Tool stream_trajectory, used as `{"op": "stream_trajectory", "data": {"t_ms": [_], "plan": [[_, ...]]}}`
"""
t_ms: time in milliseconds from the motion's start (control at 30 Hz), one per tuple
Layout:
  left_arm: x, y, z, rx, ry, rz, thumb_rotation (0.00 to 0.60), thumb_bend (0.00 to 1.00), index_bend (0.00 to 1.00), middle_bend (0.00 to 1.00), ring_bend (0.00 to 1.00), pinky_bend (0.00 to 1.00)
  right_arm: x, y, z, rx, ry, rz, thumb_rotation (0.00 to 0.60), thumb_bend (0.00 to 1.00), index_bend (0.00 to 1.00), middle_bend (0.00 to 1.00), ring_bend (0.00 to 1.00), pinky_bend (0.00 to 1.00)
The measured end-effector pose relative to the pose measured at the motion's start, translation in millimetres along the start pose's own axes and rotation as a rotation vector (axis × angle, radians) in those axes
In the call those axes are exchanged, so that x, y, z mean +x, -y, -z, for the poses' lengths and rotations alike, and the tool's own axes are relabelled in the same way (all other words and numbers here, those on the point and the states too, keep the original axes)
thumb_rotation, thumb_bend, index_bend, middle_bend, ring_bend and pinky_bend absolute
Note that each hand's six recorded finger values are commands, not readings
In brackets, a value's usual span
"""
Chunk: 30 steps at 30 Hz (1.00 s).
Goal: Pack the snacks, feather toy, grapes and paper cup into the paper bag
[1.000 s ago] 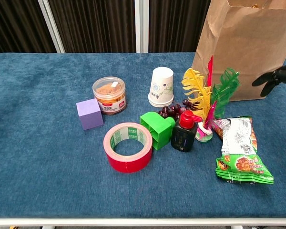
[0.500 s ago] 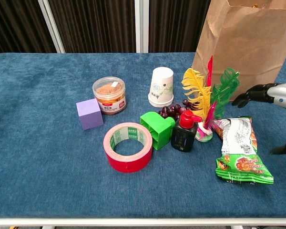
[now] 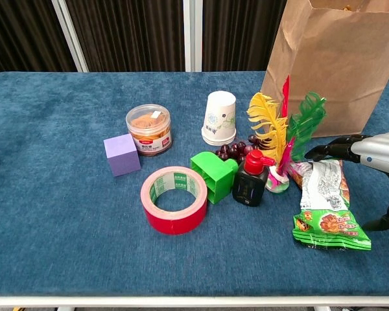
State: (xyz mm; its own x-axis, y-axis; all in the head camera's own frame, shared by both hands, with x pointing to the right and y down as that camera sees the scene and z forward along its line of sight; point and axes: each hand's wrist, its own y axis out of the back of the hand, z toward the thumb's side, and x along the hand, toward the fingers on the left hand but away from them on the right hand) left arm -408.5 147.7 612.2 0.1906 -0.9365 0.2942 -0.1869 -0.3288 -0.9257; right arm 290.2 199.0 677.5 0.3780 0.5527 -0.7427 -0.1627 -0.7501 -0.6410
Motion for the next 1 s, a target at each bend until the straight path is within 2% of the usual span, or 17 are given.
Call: {"op": "stream_trajectory", "data": {"t_ms": [400, 700, 1000], "plan": [[-1.1, 0.6, 3.6, 0.004, -0.012, -0.004, 0.6, 0.15, 0.16, 0.14, 0.05, 0.18, -6.9, 3.4, 0.5, 0.019, 0.015, -0.031, 0.6, 0.0, 0.05, 0.08, 0.0, 0.0], [-2.2, -1.2, 8.2, 0.003, -0.023, -0.008, 0.6, 0.15, 0.16, 0.14, 0.05, 0.18, -17.7, -9.7, -0.4, -0.002, 0.022, -0.007, 0.6, 0.0, 0.05, 0.08, 0.0, 0.0], [-3.4, -3.8, 11.8, 0.009, -0.034, -0.015, 0.6, 0.15, 0.16, 0.14, 0.05, 0.18, -25.8, -1.8, 3.4, 0.019, 0.04, -0.041, 0.6, 0.0, 0.05, 0.1, 0.0, 0.0]]}}
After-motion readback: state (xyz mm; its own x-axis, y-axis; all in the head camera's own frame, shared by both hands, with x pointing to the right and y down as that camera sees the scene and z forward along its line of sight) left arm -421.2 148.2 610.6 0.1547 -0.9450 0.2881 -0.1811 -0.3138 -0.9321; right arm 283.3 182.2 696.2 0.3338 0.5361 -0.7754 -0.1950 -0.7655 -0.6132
